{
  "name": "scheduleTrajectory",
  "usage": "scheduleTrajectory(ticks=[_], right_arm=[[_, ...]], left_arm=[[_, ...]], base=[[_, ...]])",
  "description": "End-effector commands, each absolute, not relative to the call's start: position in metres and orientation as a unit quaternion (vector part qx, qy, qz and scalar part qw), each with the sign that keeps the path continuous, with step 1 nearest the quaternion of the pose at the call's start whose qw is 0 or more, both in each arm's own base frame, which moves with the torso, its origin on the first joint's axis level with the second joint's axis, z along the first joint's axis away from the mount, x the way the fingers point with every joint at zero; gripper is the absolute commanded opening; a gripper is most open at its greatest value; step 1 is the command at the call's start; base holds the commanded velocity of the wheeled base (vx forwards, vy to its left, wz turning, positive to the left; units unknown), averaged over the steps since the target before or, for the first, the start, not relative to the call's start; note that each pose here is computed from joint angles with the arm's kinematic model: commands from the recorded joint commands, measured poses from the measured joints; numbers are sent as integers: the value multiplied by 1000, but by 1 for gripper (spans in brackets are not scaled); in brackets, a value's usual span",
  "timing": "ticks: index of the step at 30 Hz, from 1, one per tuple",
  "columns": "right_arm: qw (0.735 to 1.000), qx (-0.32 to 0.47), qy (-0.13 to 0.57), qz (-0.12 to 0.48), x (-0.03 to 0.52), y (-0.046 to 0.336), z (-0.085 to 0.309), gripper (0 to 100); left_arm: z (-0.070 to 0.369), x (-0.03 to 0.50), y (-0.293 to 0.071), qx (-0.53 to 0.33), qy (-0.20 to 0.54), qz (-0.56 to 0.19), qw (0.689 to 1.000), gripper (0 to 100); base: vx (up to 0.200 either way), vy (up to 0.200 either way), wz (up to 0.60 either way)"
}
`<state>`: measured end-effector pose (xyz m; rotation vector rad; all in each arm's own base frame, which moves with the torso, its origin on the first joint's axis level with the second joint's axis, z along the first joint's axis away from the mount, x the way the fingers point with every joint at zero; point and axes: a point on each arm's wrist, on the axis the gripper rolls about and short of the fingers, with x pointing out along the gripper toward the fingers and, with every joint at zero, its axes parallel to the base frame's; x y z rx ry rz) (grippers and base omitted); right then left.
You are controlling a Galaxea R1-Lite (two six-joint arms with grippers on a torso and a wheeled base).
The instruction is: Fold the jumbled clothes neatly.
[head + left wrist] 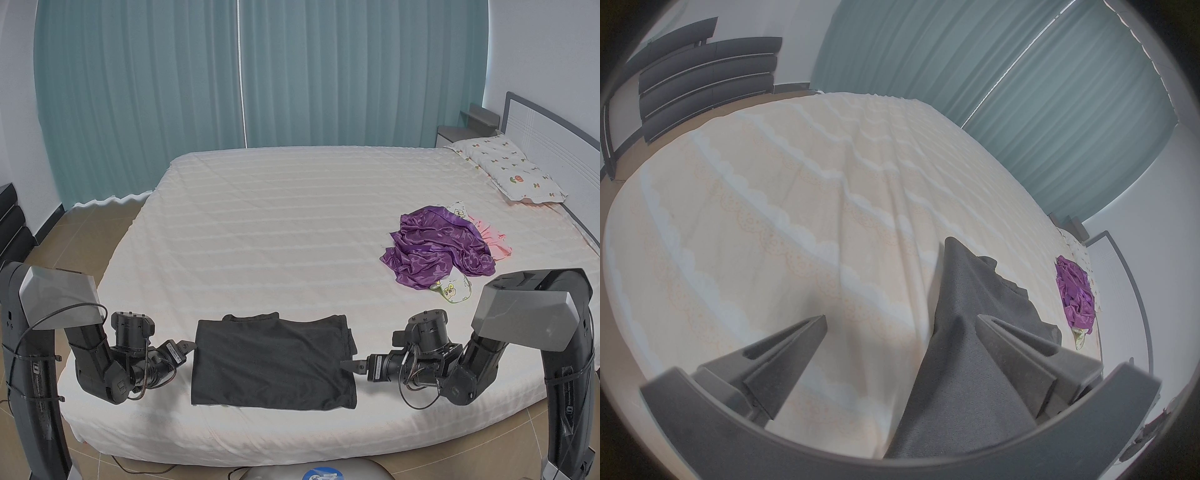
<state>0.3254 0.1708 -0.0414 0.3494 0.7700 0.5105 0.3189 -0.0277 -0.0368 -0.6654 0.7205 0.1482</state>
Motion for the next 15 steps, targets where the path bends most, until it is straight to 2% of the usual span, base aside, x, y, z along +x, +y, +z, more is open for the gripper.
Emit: scheduleTrajectory(ticks=[1,6,15], right_arm=[[896,205,337,205,356,161,-27,100],[892,257,341,152,390,174,-31,100],[896,248,341,138,425,206,-48,100]], left_arm=[[-39,318,-28,-319,349,72,878,100],[-40,316,-28,-319,352,74,877,100],[-39,316,-28,-328,350,77,874,100]], base=[[0,0,0],[0,0,0],[0,0,0]])
